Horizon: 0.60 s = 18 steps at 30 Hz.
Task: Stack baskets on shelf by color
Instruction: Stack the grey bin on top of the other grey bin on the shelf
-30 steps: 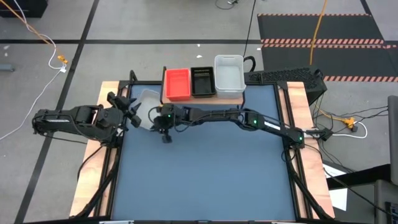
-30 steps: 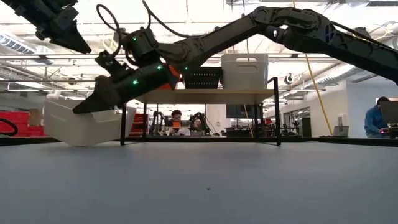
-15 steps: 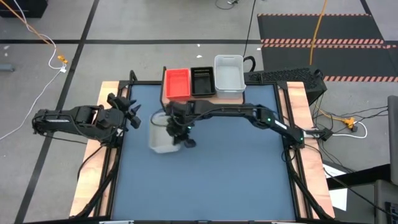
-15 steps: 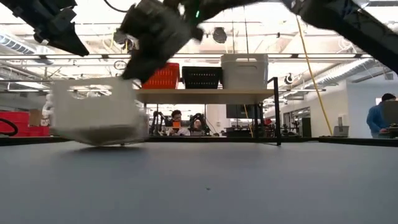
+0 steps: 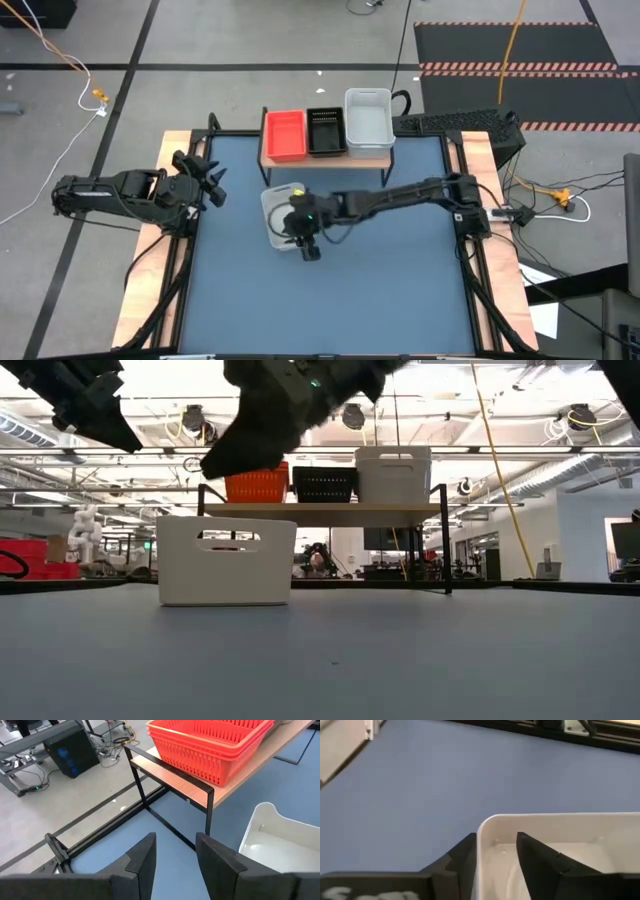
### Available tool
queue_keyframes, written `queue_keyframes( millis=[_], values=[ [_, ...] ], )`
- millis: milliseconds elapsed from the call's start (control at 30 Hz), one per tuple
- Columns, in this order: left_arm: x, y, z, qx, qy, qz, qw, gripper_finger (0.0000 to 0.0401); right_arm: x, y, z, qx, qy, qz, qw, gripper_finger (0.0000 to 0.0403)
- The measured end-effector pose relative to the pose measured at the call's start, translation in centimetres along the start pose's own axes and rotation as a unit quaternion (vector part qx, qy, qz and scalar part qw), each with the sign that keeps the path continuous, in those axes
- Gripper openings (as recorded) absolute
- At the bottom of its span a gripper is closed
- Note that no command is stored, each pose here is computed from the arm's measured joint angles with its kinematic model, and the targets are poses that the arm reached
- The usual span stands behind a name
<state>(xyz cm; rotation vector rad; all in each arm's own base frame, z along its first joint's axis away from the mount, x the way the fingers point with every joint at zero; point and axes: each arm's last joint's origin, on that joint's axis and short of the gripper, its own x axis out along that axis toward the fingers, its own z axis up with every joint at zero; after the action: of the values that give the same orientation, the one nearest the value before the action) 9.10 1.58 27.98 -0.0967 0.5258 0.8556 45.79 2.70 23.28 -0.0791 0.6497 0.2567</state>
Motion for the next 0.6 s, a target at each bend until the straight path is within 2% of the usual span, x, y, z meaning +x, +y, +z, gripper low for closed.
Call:
queue_keyframes(
  millis=[100, 333, 467, 600],
  values=[
    [0.0, 0.0, 0.0, -0.007, 0.0, -0.001, 1.0, 0.014, 0.1, 0.8, -1.1, 0.013, -0.024, -0.003, 1.0, 0.0145],
    [0.0, -0.1, 0.1, -0.022, -0.001, -0.004, 1.0, 0.014, 1.2, 1.7, -4.0, 0.013, 0.022, -0.033, 0.999, 0.0147],
    [0.0, -0.1, 0.1, -0.029, -0.001, -0.004, 1.0, 0.014, 1.2, 1.6, -4.4, 0.008, 0.028, -0.057, 0.998, 0.0146],
    [0.2, -0.3, 0.0, -0.031, 0.008, -0.009, 0.999, 0.014, 1.2, 1.3, -5.3, 0.013, 0.051, -0.044, 0.998, 0.0124]
  ],
)
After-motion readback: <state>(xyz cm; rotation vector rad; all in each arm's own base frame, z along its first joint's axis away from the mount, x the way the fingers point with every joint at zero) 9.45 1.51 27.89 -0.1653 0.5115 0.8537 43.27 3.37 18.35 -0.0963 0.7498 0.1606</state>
